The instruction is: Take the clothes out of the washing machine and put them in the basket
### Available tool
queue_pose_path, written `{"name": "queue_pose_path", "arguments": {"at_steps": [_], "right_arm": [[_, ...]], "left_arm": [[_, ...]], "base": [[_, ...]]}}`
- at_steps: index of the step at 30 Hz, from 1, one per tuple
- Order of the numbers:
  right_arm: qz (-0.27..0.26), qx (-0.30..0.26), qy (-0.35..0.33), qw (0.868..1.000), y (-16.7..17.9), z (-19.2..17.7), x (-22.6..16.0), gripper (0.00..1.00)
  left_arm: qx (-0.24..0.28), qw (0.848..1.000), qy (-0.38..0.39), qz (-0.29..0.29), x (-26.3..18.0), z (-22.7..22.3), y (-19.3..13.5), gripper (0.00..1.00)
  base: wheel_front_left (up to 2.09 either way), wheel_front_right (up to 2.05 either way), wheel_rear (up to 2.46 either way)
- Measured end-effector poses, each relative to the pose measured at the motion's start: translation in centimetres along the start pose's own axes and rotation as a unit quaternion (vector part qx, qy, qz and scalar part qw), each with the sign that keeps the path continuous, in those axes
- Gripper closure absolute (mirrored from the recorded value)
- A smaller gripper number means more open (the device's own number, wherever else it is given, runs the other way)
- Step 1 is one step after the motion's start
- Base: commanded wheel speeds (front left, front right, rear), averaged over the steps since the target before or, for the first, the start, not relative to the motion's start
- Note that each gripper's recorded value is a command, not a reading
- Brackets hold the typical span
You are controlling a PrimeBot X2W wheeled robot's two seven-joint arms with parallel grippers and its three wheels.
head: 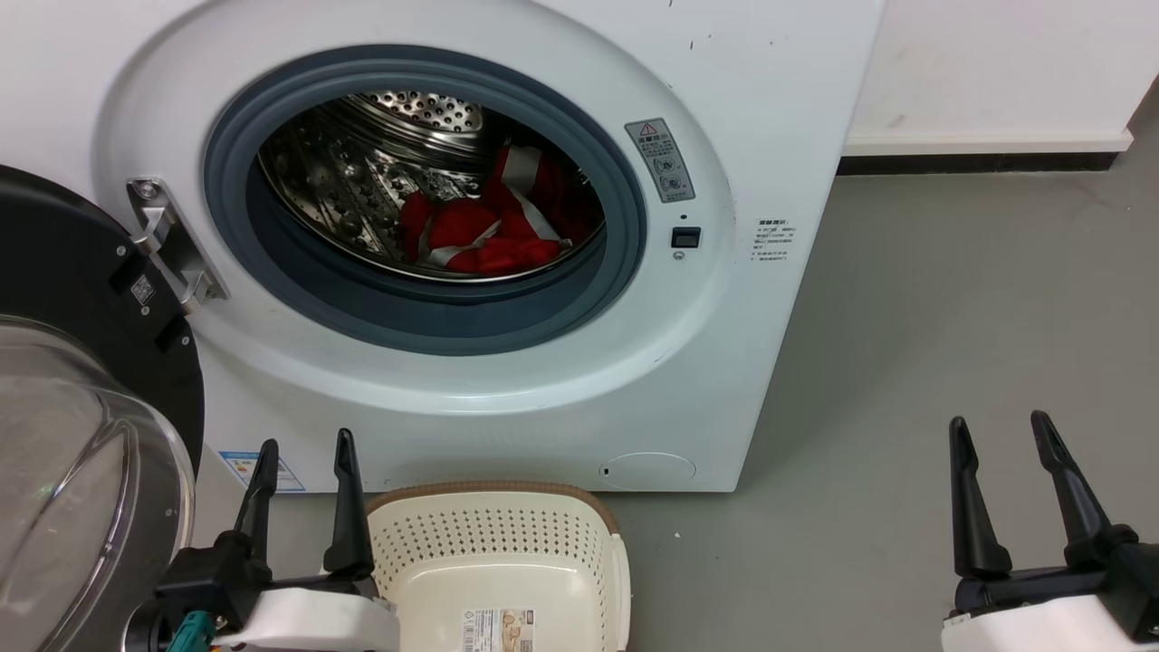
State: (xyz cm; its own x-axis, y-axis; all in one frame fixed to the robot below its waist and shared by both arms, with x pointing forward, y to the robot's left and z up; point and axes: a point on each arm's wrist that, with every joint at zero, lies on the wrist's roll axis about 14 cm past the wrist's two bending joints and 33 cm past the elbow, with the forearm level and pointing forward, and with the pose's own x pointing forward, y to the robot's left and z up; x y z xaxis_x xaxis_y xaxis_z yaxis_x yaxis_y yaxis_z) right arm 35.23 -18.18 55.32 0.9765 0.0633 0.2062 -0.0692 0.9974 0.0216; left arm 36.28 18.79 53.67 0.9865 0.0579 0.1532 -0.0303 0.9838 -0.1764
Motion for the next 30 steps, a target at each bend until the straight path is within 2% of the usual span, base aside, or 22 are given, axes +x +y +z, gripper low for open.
{"name": "queue_pose_path", "arguments": {"at_steps": [20, 30], "right_arm": [[0.001, -0.048, -0.016, 0.999, -0.35, 0.73, -0.55, 0.0], [-0.005, -0.039, -0.014, 0.999, -0.66, 0.52, -0.73, 0.0]], "left_arm": [[0.06, 0.998, -0.013, -0.012, -0.42, 0.19, -0.43, 0.0], [0.065, 0.998, -0.009, -0.013, -0.52, -0.11, -0.39, 0.0]], "base": [[0.0, 0.0, 0.0], [0.0, 0.0, 0.0]]}}
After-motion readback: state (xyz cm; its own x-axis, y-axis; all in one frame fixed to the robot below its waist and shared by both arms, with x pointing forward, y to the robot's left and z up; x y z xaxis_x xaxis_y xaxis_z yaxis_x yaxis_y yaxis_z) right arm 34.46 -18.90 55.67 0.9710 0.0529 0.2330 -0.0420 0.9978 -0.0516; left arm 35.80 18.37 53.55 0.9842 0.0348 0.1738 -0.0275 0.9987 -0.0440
